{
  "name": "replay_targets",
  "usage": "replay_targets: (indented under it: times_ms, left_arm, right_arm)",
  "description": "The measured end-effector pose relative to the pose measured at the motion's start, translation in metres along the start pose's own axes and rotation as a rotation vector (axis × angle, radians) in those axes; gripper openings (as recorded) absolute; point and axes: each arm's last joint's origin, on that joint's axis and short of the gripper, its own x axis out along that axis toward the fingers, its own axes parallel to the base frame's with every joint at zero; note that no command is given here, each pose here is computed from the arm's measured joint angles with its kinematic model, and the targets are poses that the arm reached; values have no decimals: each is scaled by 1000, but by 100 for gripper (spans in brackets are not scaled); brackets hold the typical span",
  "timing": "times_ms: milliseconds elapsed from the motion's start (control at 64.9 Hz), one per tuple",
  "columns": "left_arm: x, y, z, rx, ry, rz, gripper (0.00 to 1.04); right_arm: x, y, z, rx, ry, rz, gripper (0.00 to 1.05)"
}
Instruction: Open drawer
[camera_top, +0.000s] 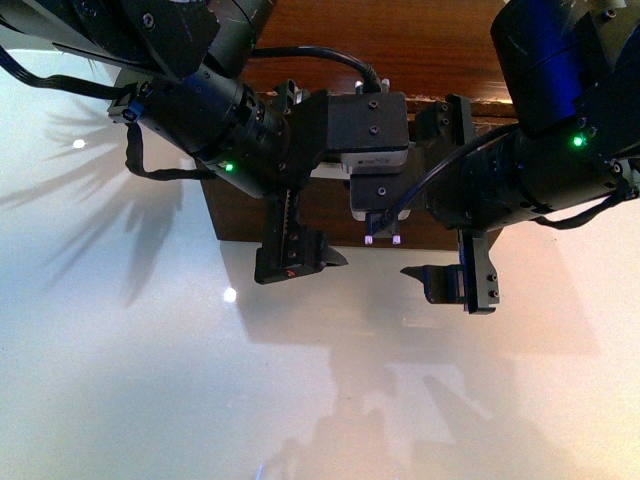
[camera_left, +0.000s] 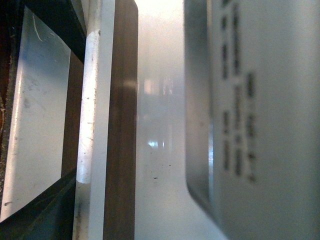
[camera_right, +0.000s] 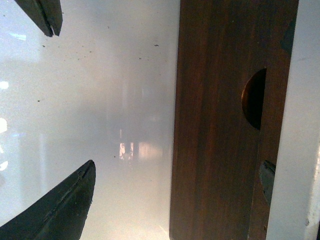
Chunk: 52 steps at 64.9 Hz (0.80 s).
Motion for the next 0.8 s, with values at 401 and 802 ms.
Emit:
replay_targets:
  times_ms: [401,802]
  left_arm:
    - [-13,-42,1,7,-23,-25,96]
    - [-23,-86,-2,11,-29,-53,96]
  right_arm:
    - [-21,43,17,-42,-7,9,96]
    - [-38,87,35,-48,7,20,96]
